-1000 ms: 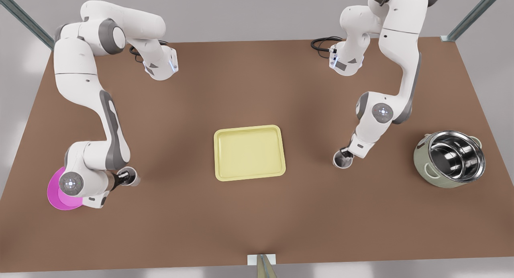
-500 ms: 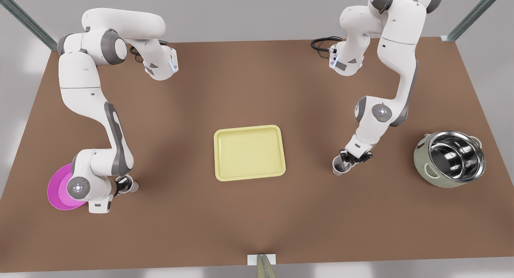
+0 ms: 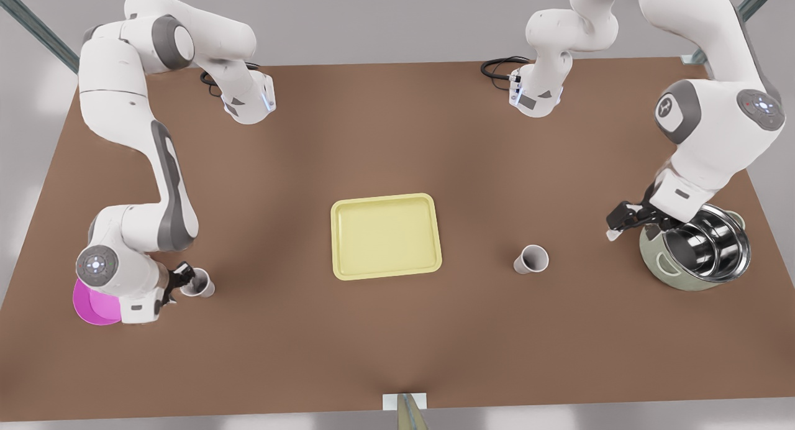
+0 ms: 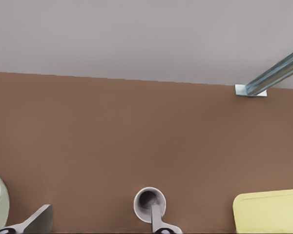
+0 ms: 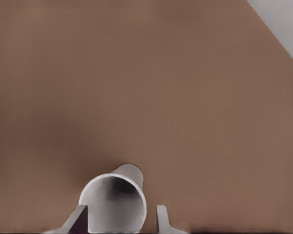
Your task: Use the left arm to pick up the white IKEA cup from the tray and place it on the middle-left position; use the right arm to pick up the white IKEA cup from the tray and place it on the middle-right position
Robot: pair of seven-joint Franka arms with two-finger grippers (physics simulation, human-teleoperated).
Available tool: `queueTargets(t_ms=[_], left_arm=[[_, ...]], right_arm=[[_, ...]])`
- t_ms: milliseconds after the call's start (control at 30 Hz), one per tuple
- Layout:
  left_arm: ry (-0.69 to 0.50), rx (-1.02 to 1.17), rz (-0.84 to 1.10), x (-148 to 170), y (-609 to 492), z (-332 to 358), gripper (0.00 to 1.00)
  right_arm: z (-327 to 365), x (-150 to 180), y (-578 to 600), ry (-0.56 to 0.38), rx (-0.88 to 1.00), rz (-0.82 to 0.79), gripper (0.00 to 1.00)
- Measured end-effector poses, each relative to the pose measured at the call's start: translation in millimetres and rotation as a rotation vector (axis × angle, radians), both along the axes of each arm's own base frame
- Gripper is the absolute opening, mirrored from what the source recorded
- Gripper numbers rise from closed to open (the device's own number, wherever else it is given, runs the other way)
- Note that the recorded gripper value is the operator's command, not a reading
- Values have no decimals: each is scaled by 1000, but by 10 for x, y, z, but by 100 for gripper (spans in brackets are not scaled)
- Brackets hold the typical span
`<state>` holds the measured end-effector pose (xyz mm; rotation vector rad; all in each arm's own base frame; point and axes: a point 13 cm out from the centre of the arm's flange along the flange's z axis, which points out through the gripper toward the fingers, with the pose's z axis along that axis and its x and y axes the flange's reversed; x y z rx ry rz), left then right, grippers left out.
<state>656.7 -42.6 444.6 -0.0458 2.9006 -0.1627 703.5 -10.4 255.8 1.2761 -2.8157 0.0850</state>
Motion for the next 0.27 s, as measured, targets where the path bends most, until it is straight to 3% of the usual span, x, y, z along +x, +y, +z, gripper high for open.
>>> queueTargets(t_ms=[100,267], left_arm=[[103,-10,-30,-154,-118,-184,100],[176,-23,-71,-323,-320,-283,100]], right_arm=[[818,-196,424,-32,71,-77,100],[993,-462,588,33,82,-217,100]])
